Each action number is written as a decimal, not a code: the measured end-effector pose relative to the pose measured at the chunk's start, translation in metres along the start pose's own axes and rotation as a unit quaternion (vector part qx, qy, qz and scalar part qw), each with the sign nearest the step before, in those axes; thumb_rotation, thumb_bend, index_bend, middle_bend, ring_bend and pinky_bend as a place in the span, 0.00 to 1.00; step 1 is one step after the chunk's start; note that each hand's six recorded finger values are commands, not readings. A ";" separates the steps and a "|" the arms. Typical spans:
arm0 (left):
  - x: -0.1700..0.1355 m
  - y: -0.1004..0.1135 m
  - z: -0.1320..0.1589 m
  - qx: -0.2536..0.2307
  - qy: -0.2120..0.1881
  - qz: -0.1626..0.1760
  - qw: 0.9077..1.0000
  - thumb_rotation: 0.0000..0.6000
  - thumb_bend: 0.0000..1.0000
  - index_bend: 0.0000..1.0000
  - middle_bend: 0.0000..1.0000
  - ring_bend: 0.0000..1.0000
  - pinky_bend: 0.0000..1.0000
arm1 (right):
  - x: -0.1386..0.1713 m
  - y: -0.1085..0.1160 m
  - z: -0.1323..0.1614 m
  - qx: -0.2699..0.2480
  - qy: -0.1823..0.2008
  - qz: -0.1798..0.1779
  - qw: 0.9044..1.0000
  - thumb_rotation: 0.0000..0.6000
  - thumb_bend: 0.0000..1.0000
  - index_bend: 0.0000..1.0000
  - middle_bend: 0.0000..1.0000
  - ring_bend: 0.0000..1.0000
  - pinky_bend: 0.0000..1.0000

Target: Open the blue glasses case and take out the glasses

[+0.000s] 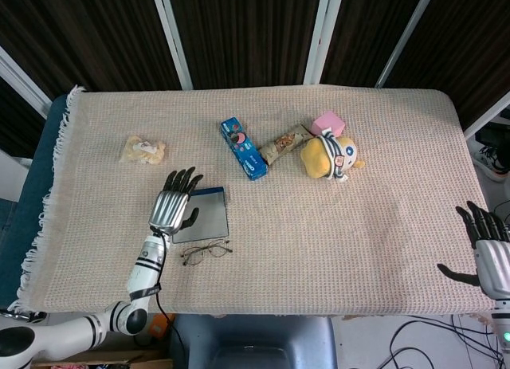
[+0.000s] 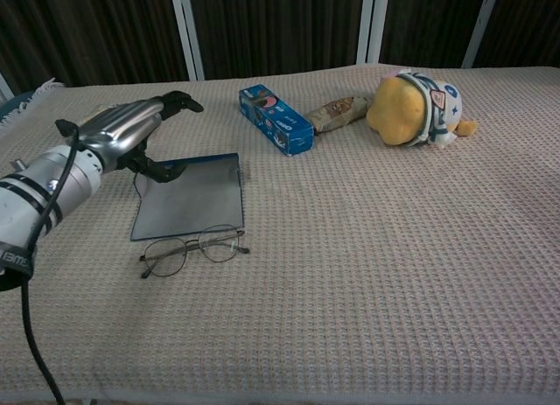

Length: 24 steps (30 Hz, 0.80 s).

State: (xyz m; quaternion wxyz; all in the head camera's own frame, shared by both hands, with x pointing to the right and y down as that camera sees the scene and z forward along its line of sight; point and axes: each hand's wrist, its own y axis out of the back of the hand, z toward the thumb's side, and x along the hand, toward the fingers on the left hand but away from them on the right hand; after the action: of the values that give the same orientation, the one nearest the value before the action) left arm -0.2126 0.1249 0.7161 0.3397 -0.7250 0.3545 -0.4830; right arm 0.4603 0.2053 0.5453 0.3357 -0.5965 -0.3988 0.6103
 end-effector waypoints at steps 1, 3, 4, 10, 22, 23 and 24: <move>-0.011 0.002 0.006 -0.006 -0.013 -0.006 1.000 1.00 0.38 0.16 0.00 0.00 0.00 | 0.000 -0.001 0.001 0.001 0.001 0.001 1.000 1.00 0.06 0.00 0.00 0.00 0.00; -0.028 0.003 0.015 -0.013 -0.032 -0.020 0.999 1.00 0.38 0.17 0.00 0.00 0.00 | 0.001 -0.002 0.003 0.002 0.005 0.003 1.000 1.00 0.06 0.00 0.00 0.00 0.00; -0.041 0.001 0.020 -0.015 -0.043 -0.033 0.998 1.00 0.38 0.17 0.00 0.00 0.00 | 0.001 -0.003 0.004 0.003 0.007 0.003 1.000 1.00 0.06 0.00 0.00 0.00 0.00; -0.092 -0.018 0.028 0.002 -0.062 -0.095 0.994 1.00 0.38 0.20 0.00 0.00 0.00 | 0.001 -0.005 0.007 0.004 0.010 0.006 1.000 1.00 0.06 0.00 0.00 0.00 0.00; -0.086 -0.036 0.036 0.000 -0.030 -0.069 0.997 1.00 0.38 0.27 0.00 0.00 0.00 | 0.005 -0.002 0.008 -0.001 0.018 0.003 1.000 1.00 0.06 0.00 0.00 0.00 0.00; -0.085 -0.038 0.035 0.002 -0.025 -0.070 0.997 1.00 0.38 0.28 0.00 0.00 0.01 | 0.005 -0.002 0.008 -0.001 0.018 0.003 1.000 1.00 0.06 0.00 0.00 0.00 0.00; -0.084 -0.040 0.033 0.005 -0.020 -0.071 0.997 1.00 0.38 0.30 0.00 0.00 0.01 | 0.005 -0.001 0.008 -0.001 0.018 0.002 1.000 1.00 0.06 0.00 0.00 0.00 0.00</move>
State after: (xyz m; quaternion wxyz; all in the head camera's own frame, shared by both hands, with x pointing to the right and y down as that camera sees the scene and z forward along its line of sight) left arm -0.1975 0.2216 0.7008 0.3150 -0.7563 0.2929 -0.4929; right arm 0.4523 0.2094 0.5443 0.3407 -0.6085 -0.3921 0.5999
